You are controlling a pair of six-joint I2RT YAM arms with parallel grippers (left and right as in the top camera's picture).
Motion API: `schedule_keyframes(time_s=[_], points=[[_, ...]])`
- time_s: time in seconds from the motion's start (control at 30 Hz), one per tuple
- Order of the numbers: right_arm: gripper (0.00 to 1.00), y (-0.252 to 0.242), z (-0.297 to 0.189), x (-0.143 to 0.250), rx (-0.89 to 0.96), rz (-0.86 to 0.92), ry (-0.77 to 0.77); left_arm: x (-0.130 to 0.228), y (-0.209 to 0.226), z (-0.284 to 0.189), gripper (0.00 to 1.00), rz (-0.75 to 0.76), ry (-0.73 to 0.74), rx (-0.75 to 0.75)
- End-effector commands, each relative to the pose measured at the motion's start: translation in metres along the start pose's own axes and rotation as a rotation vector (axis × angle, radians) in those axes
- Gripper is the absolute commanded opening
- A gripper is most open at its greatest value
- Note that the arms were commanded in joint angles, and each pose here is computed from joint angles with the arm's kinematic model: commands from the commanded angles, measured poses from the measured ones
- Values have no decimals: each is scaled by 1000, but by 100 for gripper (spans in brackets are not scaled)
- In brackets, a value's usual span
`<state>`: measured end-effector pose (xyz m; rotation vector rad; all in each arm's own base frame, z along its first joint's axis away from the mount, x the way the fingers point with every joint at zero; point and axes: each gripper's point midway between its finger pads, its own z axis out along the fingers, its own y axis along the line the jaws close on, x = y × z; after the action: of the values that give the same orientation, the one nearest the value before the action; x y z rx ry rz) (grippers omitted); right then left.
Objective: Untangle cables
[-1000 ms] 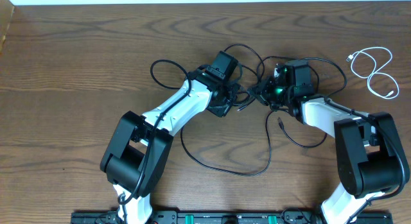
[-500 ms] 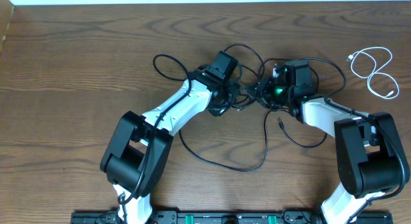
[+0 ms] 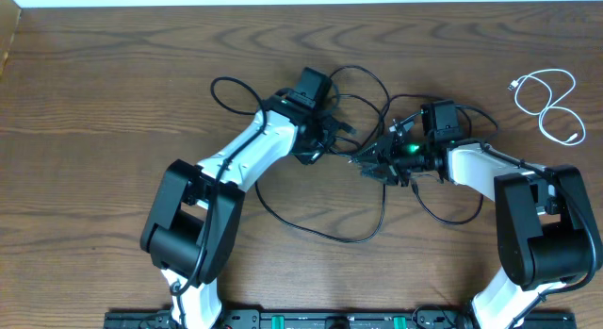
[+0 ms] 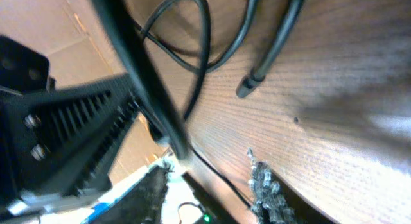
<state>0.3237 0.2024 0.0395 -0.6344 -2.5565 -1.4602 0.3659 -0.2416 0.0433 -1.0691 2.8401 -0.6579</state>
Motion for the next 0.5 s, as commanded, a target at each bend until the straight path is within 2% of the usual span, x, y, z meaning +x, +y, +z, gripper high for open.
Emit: schedule_keyframes(time_s=[0.0,0.07,0.17,0.37,0.47], points=[[54,5,-1,4,-19,-62,18,3,4,2,7,17,58,7],[57,15,-4,7,-48,-76,30,4,3,1,7,43,77,17],[56,39,-9,11,-123,-121,60,4,3,1,7,76,77,19],[34,71,-15,-9,-207,-152,-27,5,3,1,7,109,78,19],[32,76,-17,-23,-204,-146,-105,5,3,1,7,109,78,19]])
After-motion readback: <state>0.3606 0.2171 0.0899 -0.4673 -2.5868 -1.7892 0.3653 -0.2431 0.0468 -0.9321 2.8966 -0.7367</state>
